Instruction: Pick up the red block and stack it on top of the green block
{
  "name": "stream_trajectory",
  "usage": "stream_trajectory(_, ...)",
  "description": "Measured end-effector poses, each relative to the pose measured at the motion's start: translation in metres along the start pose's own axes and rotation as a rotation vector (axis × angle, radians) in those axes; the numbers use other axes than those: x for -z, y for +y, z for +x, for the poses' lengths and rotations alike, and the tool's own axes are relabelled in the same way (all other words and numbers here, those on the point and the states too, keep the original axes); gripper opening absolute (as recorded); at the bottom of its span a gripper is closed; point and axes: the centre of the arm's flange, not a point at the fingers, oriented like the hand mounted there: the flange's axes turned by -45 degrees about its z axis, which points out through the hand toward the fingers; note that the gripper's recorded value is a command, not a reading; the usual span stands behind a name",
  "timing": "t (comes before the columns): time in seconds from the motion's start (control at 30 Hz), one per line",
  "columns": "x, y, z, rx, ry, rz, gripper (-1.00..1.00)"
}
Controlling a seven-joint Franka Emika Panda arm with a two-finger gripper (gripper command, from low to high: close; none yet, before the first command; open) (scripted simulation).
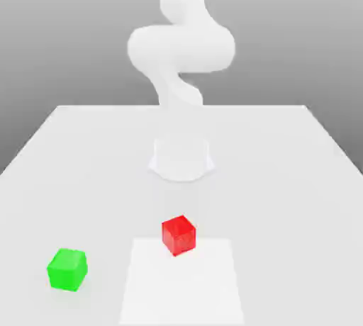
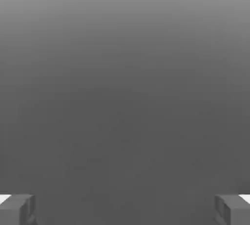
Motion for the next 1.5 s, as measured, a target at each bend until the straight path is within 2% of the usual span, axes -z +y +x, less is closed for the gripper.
stream_trajectory(0.3, -0.193, -0.004, -0.121, 0.231, -0.331, 0.047, 0.00)
stream_trajectory(0.6, -0.312, -0.009, -0.328, 0.451, -0.673, 0.195, 0.00)
stream_trajectory(0.77, -0.346, -0.010, -0.371, 0.468, -0.700, 0.207, 0.00)
stream_trajectory(0.8, -0.351, -0.010, -0.377, 0.468, -0.700, 0.208, -1.00)
stream_trajectory(1.03, -0.352, -0.010, -0.379, 0.468, -0.701, 0.209, -1.00)
stream_trajectory(1.3, -0.310, -0.008, -0.342, 0.468, -0.701, 0.209, -1.00)
stream_trajectory(1.5, -0.322, 0.057, -0.300, 0.207, -0.710, 0.134, -1.00)
